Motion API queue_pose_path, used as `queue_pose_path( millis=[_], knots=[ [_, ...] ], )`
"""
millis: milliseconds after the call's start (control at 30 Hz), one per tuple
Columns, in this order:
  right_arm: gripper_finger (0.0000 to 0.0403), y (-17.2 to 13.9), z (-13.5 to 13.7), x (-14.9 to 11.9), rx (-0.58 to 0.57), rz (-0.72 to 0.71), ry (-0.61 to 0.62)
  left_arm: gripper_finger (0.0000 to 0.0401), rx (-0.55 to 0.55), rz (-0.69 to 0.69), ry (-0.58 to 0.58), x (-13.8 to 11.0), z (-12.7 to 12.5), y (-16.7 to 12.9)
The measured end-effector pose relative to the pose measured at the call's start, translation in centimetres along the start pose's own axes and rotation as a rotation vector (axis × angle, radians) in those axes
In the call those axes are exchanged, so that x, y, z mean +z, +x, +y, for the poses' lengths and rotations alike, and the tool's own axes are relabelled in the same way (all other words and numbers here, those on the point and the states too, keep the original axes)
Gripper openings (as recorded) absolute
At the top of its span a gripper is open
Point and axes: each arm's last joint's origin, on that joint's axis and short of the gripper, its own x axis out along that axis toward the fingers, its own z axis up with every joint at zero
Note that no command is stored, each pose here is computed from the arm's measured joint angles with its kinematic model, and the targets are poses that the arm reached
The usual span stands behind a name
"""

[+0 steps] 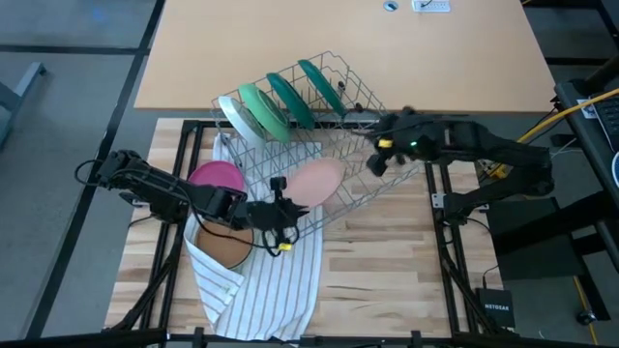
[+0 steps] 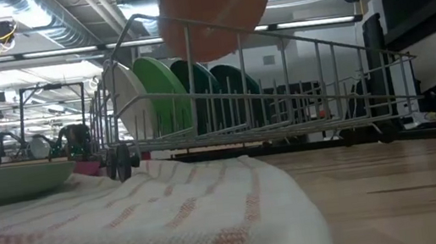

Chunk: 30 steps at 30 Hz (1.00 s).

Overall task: Sort dishes
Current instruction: Put the light orange plate in the dish rack

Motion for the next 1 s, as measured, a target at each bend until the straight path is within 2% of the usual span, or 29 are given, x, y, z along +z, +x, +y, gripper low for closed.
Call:
queue_pose_path(
  millis=[200,300,433,567,733,900,1000],
  knots=[
    [0.0062,-4.0,-2.6,0.7,-0.199,-0.071,-0.075,0.0004,0.056,-0.267,-0.389,2.7,2.2,0.6],
    [0.0062,-5.8,-3.7,0.5,-0.275,-0.112,-0.114,0.0004,0.07,-0.423,-0.644,3.8,3.6,1.4],
    [0.0062,-7.7,-5.0,-0.1,-0.334,-0.145,-0.168,0.0003,0.05,-0.589,-0.973,4.2,4.7,3.7],
    [0.0062,-9.2,-5.9,-0.6,-0.335,-0.174,-0.175,0.0004,0.017,-0.742,-1.203,3.7,5.2,6.6],
    [0.0062,-10.4,-6.6,-1.1,-0.333,-0.203,-0.167,0.0004,-0.034,-0.918,-1.419,2.7,5.6,10.4],
    [0.0062,-10.9,-6.9,-1.5,-0.332,-0.202,-0.167,0.0003,-0.039,-0.967,-1.583,1.8,6.1,14.5],
    [0.0062,-10.8,-7.0,-1.7,-0.333,-0.181,-0.183,0.0005,-0.031,-0.99,-1.632,1.6,6.4,16.4]
  ],
)
